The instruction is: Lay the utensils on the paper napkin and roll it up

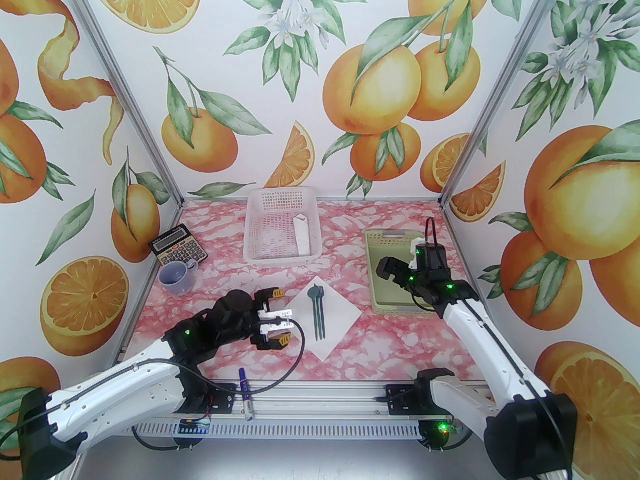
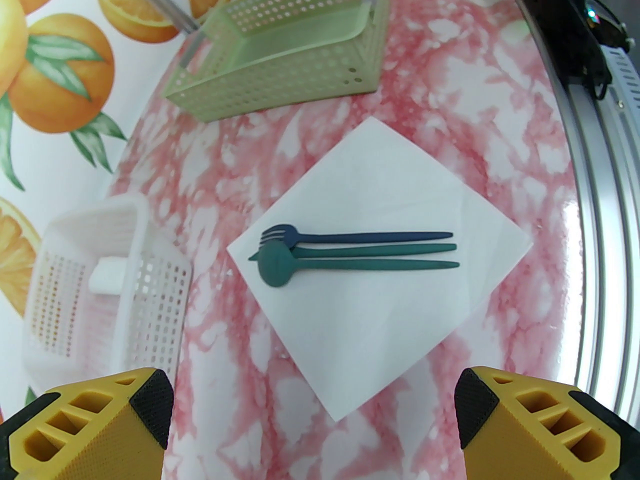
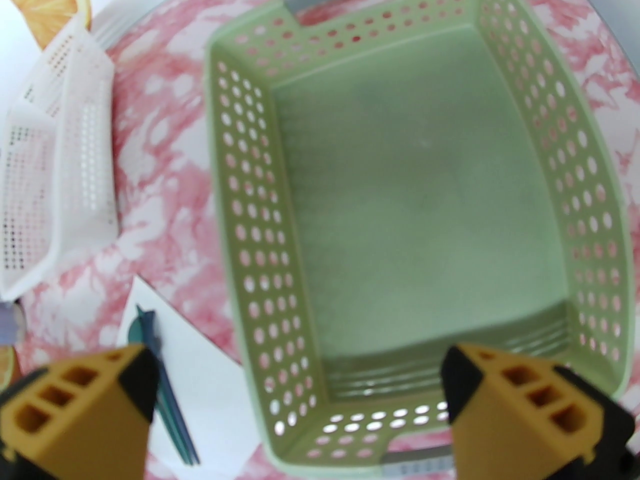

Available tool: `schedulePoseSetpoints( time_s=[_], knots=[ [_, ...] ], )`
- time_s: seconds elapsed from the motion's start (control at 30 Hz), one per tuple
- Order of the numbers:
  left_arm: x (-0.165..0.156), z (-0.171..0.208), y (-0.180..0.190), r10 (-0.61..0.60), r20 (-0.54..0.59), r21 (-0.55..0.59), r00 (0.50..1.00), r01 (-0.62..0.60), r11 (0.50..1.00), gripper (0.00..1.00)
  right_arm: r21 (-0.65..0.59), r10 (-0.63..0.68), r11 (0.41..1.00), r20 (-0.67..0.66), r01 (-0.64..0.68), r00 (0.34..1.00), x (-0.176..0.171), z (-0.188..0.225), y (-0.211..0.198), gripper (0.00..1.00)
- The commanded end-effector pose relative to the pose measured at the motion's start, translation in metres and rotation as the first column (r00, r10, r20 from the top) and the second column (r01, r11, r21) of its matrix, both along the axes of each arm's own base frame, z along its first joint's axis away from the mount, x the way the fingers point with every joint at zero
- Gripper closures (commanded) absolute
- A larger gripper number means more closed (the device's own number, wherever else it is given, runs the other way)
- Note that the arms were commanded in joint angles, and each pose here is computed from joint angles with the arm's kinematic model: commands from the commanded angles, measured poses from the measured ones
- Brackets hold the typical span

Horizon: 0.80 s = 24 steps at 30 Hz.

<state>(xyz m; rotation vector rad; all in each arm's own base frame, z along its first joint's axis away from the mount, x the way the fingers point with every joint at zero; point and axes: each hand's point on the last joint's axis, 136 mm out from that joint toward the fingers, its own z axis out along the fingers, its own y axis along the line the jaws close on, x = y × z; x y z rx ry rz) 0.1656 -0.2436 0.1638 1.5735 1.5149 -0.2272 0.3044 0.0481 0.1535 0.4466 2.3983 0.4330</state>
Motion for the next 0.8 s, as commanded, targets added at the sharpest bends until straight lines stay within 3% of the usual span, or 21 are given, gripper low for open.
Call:
schedulePoseSetpoints(
  time_s=[0.0, 0.4, 0.77],
  knots=[
    [-0.001, 0.009, -0.007, -0.01, 0.068, 0.036, 0.998, 0.007, 0.999, 0.03, 0.04, 0.029, 0.999, 0.036, -0.03, 0.999, 0.002, 0.003, 0.003, 0.0],
    [-0.025, -0.022, -0.04, -0.116, 0.145, 0.136, 0.983, 0.096, 0.986, 0.03, 0.086, 0.017, 0.996, 0.025, -0.019, 1.0, -0.004, -0.006, 0.002, 0.0],
    [-0.038, -0.063, -0.065, -0.194, 0.125, 0.216, 0.973, 0.164, 0.962, 0.01, 0.087, 0.011, 0.996, 0.014, -0.012, 1.0, -0.009, -0.008, 0.001, 0.0]
  ],
)
